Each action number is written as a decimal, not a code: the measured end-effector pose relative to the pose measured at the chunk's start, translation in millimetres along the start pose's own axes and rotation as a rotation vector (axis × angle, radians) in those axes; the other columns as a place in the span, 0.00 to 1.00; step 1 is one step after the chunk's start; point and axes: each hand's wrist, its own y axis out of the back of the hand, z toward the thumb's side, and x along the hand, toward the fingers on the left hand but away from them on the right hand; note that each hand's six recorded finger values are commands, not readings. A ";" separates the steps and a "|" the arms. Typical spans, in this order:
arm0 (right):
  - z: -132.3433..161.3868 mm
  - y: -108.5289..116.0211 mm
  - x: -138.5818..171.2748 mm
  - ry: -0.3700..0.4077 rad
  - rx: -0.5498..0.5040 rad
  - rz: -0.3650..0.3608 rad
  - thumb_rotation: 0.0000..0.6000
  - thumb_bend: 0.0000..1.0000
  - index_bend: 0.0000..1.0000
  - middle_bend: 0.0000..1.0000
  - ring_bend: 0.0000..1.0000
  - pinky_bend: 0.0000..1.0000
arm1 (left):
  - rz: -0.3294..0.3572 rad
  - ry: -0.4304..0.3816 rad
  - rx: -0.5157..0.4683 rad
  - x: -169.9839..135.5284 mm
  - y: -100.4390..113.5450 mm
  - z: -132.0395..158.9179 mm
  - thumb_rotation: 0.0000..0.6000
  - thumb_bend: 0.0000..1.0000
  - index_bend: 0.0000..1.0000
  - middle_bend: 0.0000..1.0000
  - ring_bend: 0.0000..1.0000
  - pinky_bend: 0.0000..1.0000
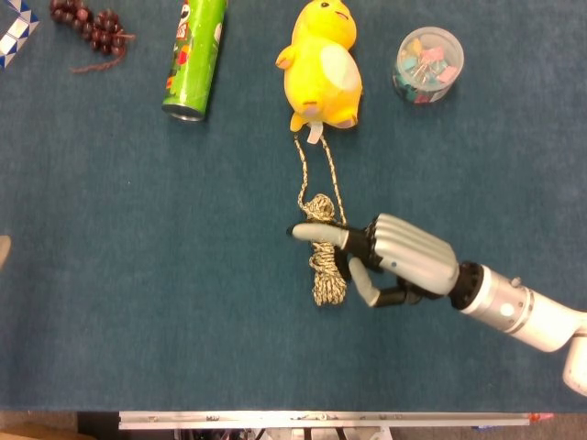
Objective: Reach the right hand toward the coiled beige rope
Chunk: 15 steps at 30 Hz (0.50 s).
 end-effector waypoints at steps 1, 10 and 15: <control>2.3 -1.9 -0.1 0.009 -0.004 0.008 1.00 0.83 0.00 0.16 0.61 0.83 | -0.001 0.002 0.001 -0.1 -0.1 -0.3 1.00 0.23 0.00 0.00 0.00 0.00; 13.3 -10.9 0.2 0.062 -0.012 0.045 1.00 0.83 0.00 0.16 0.62 0.83 | -0.003 0.008 0.003 -1.2 -0.6 -2.7 1.00 0.23 0.00 0.00 0.00 0.00; 13.3 -10.3 0.2 0.061 0.000 0.041 1.00 0.83 0.00 0.16 0.62 0.83 | -0.003 0.008 0.004 -1.5 -0.9 -3.3 1.00 0.23 0.00 0.00 0.00 0.00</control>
